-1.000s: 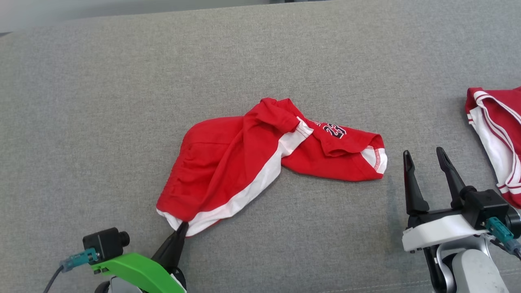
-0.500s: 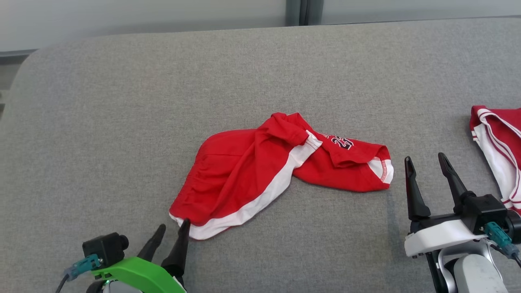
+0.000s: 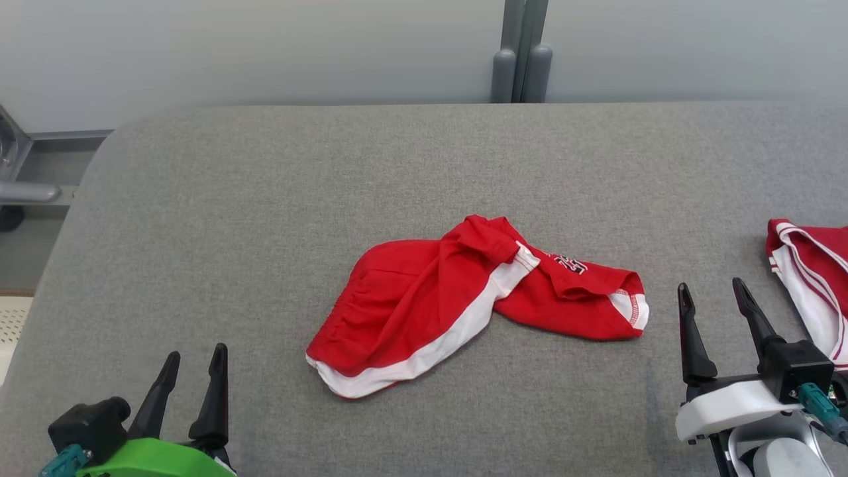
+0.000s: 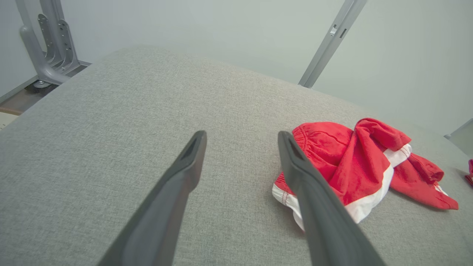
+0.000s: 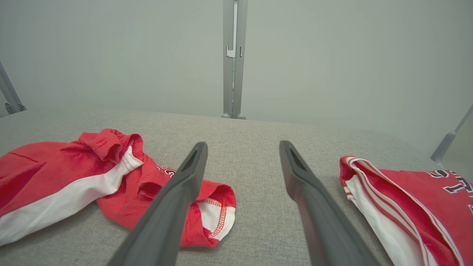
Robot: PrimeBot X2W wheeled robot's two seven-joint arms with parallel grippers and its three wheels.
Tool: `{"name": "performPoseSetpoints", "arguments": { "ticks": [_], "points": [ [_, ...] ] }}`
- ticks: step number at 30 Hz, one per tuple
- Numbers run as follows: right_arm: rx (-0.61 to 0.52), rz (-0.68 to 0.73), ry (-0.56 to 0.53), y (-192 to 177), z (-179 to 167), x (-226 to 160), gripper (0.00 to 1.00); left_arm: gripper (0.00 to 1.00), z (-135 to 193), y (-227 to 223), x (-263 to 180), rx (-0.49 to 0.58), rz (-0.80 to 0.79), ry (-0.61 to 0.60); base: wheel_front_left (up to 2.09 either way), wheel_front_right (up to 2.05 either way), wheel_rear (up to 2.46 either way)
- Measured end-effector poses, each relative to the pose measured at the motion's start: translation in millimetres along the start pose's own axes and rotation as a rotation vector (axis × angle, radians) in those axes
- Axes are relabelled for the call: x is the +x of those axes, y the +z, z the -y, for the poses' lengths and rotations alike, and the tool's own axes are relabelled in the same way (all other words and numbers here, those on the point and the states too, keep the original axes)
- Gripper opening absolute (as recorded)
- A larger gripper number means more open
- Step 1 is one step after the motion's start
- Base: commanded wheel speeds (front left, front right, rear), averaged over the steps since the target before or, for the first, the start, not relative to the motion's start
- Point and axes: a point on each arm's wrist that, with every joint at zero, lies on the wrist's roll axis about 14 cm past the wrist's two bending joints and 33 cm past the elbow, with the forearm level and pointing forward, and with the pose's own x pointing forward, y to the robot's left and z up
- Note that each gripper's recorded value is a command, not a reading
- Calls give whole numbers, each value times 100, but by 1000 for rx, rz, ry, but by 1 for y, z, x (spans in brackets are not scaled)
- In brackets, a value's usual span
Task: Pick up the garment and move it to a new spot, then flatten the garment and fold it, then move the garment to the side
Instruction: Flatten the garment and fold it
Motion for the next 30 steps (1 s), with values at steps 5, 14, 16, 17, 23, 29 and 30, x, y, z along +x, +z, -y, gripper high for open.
{"name": "performPoseSetpoints", "arguments": {
  "ticks": [5, 14, 16, 17, 23, 29, 30],
  "points": [
    [-2, 4, 6, 4, -2, -10, 100, 100, -13, 12, -20, 72, 83, 20, 0, 0, 0],
    [-5, -12, -13, -1, 4, -16, 100, 100, -35, 15, -40, 129, 140, 43, 0, 0, 0],
    [4, -32, -17, -7, 4, -20, 100, 100, -39, 11, -42, 132, 140, 50, 0, 0, 0],
    [8, -42, -20, -10, 5, -22, 100, 100, -42, 9, -43, 140, 133, 53, 0, 0, 0],
    [45, -99, -30, -29, 6, -32, 100, 100, -53, -1, -47, 140, 119, 98, 0, 0, 0],
    [52, -112, -38, -33, 8, -36, 100, 100, -42, -2, -42, 140, 122, 66, 0, 0, 0],
    [52, -110, -40, -32, 8, -36, 100, 100, -40, -1, -42, 140, 123, 58, 0, 0, 0]
  ]
}}
